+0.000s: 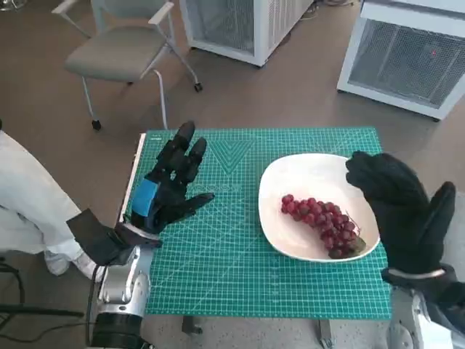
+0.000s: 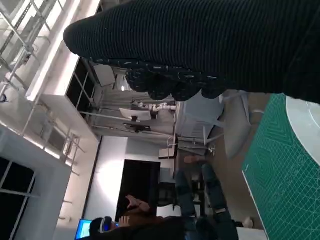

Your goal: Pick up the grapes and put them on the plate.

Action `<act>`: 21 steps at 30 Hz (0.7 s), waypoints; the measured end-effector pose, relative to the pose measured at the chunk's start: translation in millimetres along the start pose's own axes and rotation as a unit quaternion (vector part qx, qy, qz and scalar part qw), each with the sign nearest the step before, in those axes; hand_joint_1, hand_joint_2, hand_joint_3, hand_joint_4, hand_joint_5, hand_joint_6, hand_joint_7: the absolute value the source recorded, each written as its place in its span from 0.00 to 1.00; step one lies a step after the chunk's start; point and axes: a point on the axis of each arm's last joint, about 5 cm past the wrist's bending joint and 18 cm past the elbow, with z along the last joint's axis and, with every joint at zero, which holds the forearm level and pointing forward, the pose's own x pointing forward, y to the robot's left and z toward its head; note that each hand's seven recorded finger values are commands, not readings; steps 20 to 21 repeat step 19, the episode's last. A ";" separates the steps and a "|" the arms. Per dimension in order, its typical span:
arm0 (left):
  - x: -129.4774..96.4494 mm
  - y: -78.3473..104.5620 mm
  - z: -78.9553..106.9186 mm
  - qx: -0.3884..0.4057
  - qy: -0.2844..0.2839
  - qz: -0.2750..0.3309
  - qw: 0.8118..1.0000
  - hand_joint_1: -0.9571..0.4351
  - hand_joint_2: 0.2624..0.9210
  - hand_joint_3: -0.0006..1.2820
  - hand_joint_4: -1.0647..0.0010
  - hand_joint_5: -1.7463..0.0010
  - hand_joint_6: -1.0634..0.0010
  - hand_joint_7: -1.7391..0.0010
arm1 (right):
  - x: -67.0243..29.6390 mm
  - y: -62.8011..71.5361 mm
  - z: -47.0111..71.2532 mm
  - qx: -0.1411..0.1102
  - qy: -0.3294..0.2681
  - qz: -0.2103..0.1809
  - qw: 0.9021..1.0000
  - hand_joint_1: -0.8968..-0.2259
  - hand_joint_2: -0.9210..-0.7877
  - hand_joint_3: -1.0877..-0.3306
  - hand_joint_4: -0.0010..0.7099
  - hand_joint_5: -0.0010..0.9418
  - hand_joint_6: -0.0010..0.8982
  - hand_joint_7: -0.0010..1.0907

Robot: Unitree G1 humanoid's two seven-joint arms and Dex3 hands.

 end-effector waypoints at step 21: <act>-11.2 -1.9 -1.1 0.003 0.013 -0.003 1.000 0.41 0.96 0.00 0.95 0.99 0.87 0.99 | 2.1 -0.7 0.1 0.000 -0.001 0.005 1.000 0.79 0.00 0.58 0.58 0.81 0.22 0.91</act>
